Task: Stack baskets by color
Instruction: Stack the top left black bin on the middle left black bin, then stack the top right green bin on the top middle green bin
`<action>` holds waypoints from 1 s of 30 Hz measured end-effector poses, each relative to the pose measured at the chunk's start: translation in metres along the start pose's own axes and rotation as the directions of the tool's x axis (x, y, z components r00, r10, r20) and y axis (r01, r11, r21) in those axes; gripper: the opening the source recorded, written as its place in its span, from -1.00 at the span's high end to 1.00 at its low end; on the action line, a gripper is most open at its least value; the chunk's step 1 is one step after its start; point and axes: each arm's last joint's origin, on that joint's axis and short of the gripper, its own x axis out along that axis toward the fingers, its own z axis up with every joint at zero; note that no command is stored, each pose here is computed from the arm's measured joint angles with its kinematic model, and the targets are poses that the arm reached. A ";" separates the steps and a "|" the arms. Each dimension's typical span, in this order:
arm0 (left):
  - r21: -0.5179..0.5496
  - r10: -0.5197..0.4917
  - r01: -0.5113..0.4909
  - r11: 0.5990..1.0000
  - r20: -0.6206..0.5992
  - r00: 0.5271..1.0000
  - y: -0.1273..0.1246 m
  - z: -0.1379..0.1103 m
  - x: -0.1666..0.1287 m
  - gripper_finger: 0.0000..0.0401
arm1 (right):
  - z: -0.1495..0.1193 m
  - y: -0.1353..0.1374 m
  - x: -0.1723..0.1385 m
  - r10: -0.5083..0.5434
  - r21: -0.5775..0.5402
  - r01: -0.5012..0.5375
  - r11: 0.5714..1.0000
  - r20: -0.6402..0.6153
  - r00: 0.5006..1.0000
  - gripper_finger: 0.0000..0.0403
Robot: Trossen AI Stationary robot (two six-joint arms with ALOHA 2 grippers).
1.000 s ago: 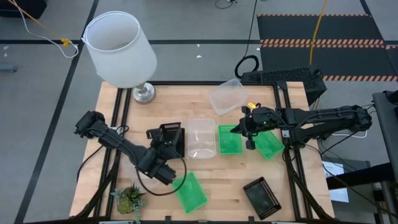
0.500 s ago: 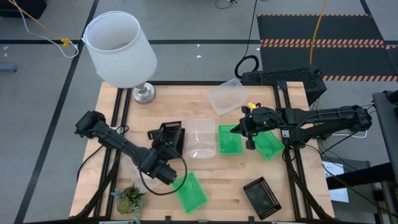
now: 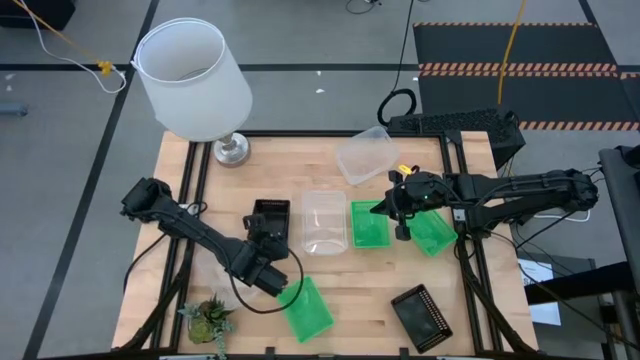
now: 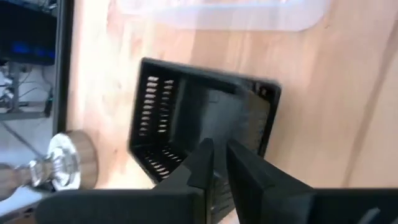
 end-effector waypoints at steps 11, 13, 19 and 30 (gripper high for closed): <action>-0.068 -0.019 0.021 0.997 0.021 1.000 -0.001 0.003 0.001 0.57 | 0.000 0.000 0.000 0.000 0.000 0.000 1.000 0.000 1.000 1.00; -0.079 -0.020 0.021 0.997 0.021 1.000 0.000 0.004 0.001 0.56 | 0.000 0.000 0.000 0.000 0.000 0.000 1.000 -0.001 1.000 1.00; -0.043 -0.038 0.042 0.998 0.084 0.996 0.001 0.016 0.005 0.56 | -0.001 0.000 0.000 0.005 0.059 -0.005 0.998 -0.011 1.000 1.00; 0.036 -0.033 0.024 0.999 0.260 0.965 0.041 0.033 -0.011 0.56 | -0.002 0.033 -0.006 0.048 0.152 -0.033 0.988 -0.096 0.994 1.00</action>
